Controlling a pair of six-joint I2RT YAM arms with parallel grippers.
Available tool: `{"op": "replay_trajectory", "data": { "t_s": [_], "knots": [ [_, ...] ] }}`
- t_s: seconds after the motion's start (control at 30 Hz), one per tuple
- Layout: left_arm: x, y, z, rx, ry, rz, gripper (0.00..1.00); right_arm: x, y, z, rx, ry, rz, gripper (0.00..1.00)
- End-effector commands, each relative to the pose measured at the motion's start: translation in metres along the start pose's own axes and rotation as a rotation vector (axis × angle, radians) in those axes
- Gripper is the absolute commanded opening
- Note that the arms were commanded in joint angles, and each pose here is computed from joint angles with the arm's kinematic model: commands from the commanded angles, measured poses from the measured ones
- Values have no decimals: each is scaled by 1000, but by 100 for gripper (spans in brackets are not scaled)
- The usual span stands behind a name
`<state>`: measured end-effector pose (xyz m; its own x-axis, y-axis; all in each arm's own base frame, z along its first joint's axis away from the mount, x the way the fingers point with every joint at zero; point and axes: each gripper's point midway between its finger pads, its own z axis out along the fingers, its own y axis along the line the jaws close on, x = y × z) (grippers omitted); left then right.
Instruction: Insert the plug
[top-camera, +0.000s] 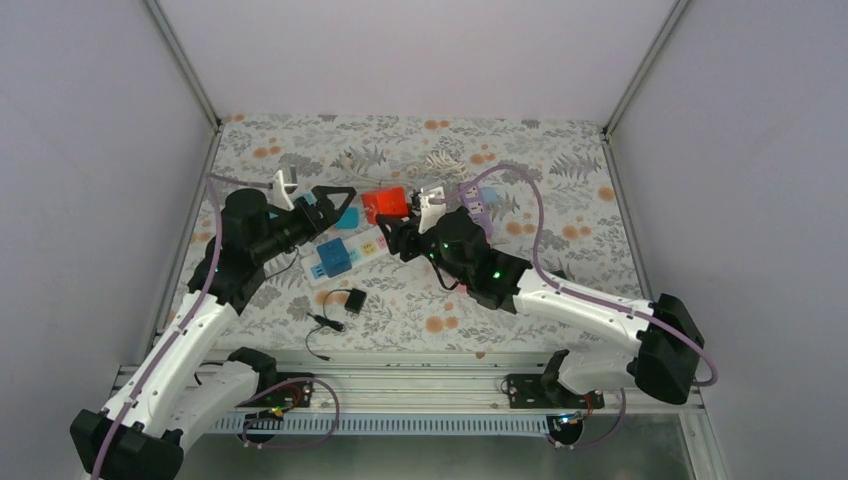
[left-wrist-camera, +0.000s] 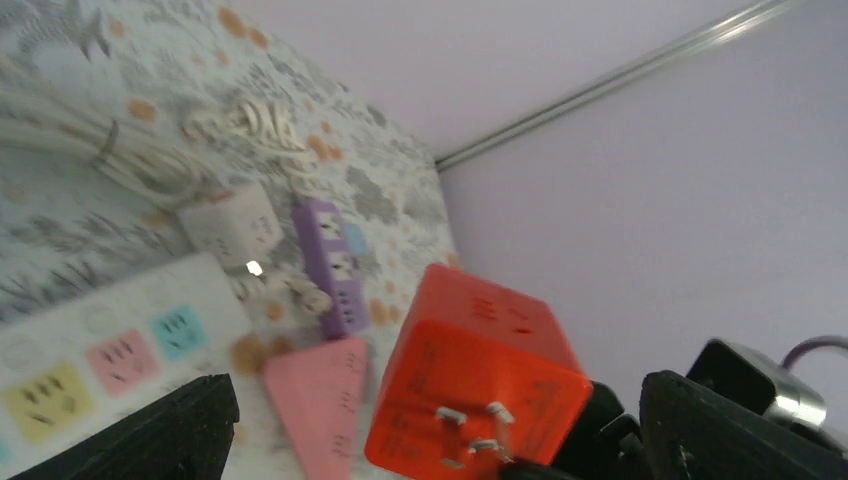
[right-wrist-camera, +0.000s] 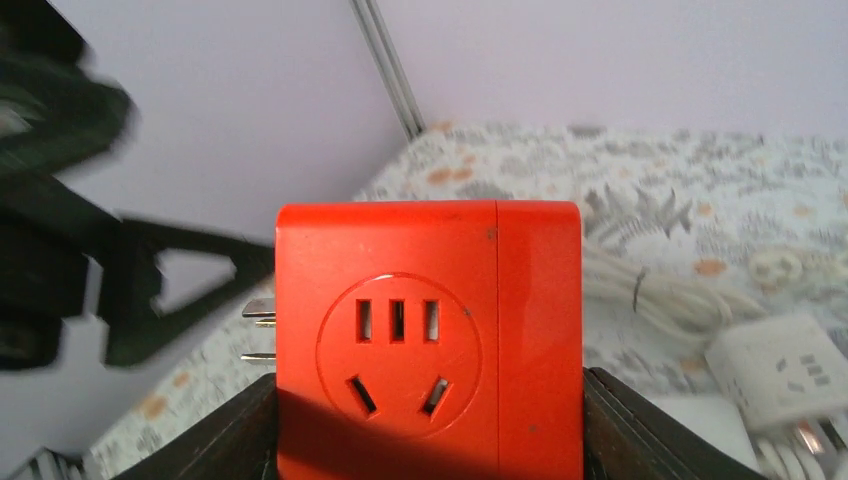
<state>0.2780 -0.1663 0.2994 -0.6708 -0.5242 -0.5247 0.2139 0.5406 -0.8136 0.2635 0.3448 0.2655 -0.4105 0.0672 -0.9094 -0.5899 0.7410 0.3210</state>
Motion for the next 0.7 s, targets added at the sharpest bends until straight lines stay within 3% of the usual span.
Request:
{"op": "replay_trajectory", "data": {
  "t_s": [0.0,0.17,0.33,0.67],
  "knots": [
    [3,-15,-6,121,3,-319,100,-60,18,-20,-88,-238,17,60],
    [-14,-32,-13,247,-63,-544,100,-89,40,-25,-187,-333,27,60],
    [-17,-47,-6,279,3,-622,100,-95,59,-18,-269,-343,28,61],
    [-18,-47,-9,377,-11,-748,97,-88,69,-9,-326,-350,-22,61]
  ]
}}
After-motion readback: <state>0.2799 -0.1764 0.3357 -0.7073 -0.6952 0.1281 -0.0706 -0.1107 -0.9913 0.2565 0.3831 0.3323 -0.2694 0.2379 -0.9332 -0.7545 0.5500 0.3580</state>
